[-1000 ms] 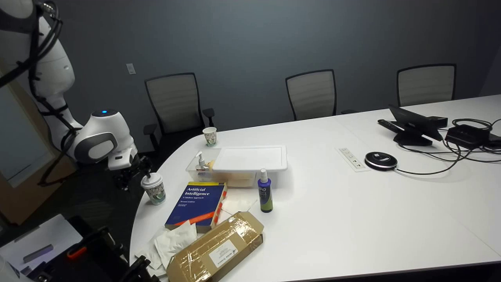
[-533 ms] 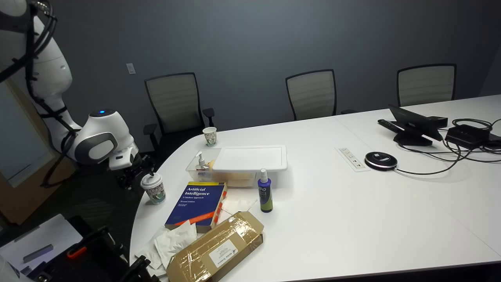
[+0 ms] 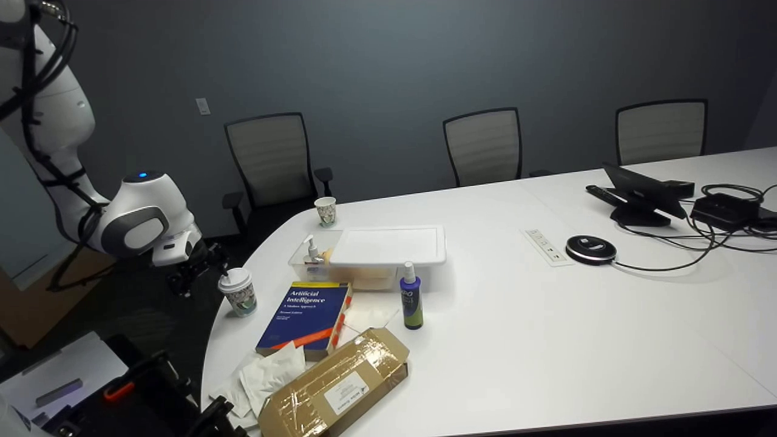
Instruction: Remove the lid from the coffee cup.
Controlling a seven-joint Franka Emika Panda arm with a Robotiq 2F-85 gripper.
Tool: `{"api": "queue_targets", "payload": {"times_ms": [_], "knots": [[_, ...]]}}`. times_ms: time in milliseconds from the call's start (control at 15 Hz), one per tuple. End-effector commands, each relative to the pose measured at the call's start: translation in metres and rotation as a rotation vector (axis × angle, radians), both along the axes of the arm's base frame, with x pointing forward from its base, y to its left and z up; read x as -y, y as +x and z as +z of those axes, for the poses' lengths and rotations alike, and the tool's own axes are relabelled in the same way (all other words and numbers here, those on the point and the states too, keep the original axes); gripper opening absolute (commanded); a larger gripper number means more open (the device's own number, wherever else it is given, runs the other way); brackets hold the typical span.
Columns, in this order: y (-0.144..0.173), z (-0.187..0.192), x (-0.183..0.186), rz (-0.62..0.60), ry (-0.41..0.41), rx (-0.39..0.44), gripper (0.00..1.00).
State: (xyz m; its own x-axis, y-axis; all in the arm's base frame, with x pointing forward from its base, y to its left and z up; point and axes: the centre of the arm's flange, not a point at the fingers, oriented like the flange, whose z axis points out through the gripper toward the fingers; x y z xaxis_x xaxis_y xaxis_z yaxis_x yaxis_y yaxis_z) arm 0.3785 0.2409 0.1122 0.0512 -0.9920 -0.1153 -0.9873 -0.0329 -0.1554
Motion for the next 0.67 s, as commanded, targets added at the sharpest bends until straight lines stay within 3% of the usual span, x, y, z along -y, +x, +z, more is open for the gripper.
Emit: {"api": "queue_targets", "payload": {"times_ms": [0,600], "knots": [[-0.0194,0.0154,-0.0034,-0.056,-0.003,0.001,1.0],[-0.0123,0.0122,-0.001,-0.063,-0.001,0.024,1.0]]}}
